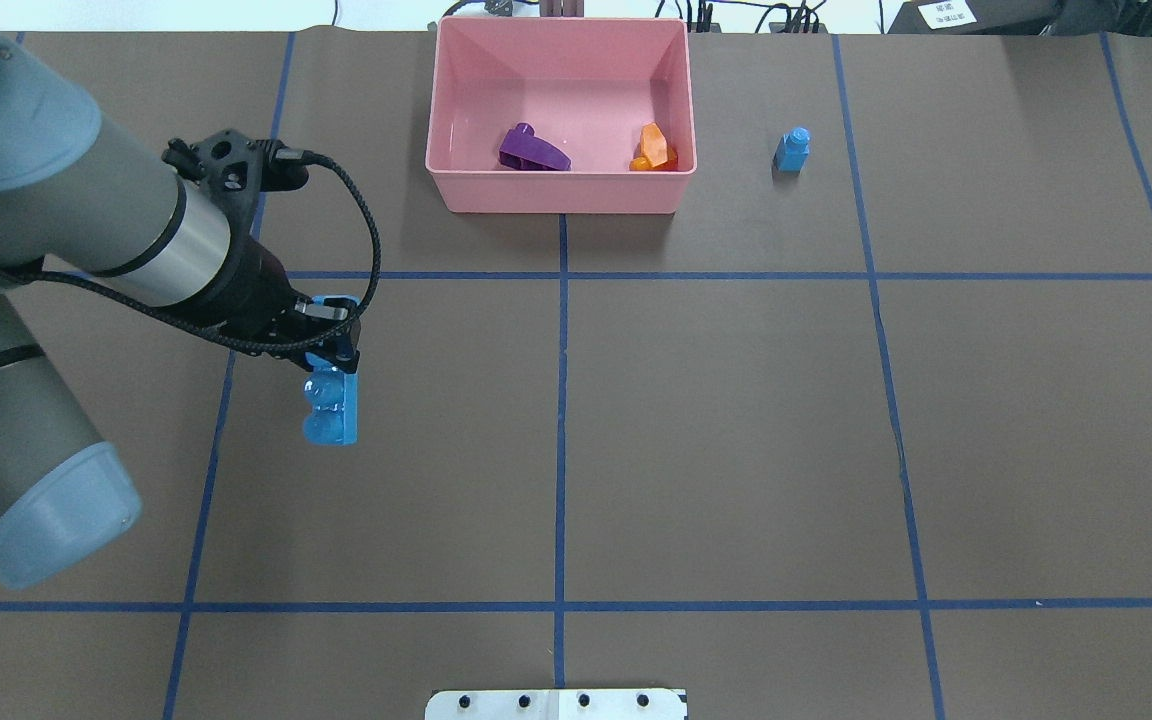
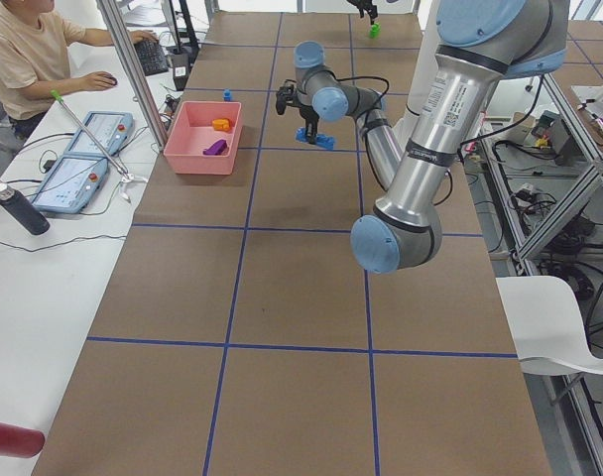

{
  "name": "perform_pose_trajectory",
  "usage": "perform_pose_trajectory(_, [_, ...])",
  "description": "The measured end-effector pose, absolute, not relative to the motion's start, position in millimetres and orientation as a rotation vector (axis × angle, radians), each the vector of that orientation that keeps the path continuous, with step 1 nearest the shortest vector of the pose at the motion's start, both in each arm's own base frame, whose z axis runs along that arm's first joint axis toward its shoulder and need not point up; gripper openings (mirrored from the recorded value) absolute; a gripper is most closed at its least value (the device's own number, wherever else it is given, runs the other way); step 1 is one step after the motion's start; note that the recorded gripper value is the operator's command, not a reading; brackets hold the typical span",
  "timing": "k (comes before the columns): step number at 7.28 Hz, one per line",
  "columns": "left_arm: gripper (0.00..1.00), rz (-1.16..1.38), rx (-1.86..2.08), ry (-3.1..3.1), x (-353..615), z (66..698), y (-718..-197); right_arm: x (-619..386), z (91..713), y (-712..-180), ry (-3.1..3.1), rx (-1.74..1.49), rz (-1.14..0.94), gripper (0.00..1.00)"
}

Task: Put all blocks into box

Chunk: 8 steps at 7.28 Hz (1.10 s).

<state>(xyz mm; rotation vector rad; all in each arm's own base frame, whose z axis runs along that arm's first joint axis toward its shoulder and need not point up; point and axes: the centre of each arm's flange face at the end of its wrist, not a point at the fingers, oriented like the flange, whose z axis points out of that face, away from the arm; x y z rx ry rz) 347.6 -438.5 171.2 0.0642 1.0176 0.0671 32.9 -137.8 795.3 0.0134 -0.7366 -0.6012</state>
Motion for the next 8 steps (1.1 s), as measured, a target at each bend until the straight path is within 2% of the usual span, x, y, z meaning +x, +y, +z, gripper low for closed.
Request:
perform_pose_trajectory(2, [0.0,-0.03,0.075,1.002,373,124,-523,32,803,-132,-0.766,-0.002,-0.592,1.0])
perform_pose_trajectory(4, [0.0,-0.099,0.073,0.998,391,105,-584,31,812,-133,-0.772,-0.007,-0.593,1.0])
perform_pose_trajectory(7, [0.0,-0.152,0.075,1.012,403,95,-625,29,837,-125,-0.834,-0.055,-0.555,0.98])
perform_pose_trajectory(8, [0.0,-0.163,0.071,1.012,405,91,-629,30,842,-120,-0.845,-0.071,-0.543,0.91])
